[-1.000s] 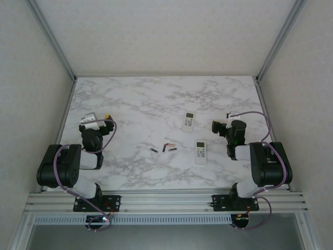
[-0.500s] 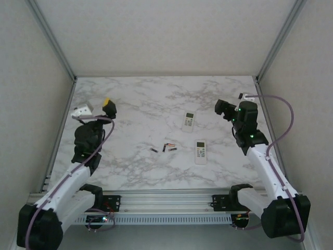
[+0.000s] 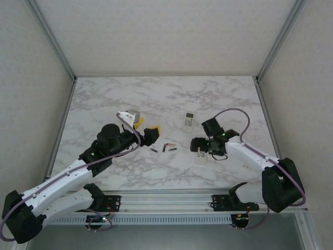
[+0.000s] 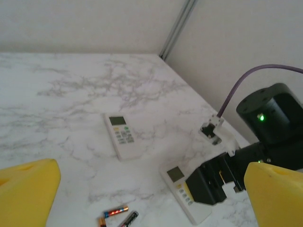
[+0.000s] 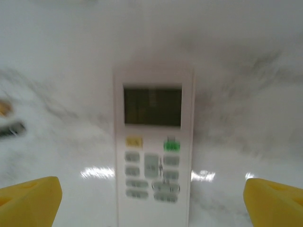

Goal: Load the batteries into the remote control

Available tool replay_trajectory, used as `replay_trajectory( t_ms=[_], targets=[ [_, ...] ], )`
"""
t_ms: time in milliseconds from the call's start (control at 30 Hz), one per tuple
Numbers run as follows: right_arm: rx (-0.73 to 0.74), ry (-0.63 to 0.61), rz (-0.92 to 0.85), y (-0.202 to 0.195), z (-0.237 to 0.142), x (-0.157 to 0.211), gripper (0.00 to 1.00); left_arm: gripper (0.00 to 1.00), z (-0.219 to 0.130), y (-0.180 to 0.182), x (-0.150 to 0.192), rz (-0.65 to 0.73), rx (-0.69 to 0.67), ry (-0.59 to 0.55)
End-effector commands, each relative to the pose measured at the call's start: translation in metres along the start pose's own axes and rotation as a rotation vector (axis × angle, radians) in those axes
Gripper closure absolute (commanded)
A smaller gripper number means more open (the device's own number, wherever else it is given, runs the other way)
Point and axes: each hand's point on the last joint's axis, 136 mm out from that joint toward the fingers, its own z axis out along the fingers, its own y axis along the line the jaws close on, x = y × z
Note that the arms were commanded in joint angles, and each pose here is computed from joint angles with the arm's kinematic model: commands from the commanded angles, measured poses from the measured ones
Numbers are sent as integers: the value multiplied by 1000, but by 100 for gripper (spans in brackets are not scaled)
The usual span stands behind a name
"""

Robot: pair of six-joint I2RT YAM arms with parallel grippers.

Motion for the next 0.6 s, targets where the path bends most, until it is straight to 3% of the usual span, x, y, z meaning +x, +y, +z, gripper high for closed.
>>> replay_trajectory(
  t_ms=[0, 133, 200, 367, 467, 567],
  targets=[
    [8, 33, 18, 3, 16, 14, 1, 0, 0, 6, 10, 7, -26, 29],
    [63, 35, -40, 9, 30, 16, 3, 0, 7, 15, -3, -61, -93, -15],
    [86, 28, -58, 10, 36, 14, 8, 0, 11, 17, -8, -96, -110, -25],
    [118, 23, -73, 8, 41, 13, 38, 1, 17, 33, -10, -238, -174, -18],
    [61, -25, -83, 19, 26, 5, 49, 2, 21, 33, -13, -327, -143, 6],
    [-114, -134, -94, 49, -12, -13, 51, 5, 25, 19, -21, -411, -47, 31]
  ],
)
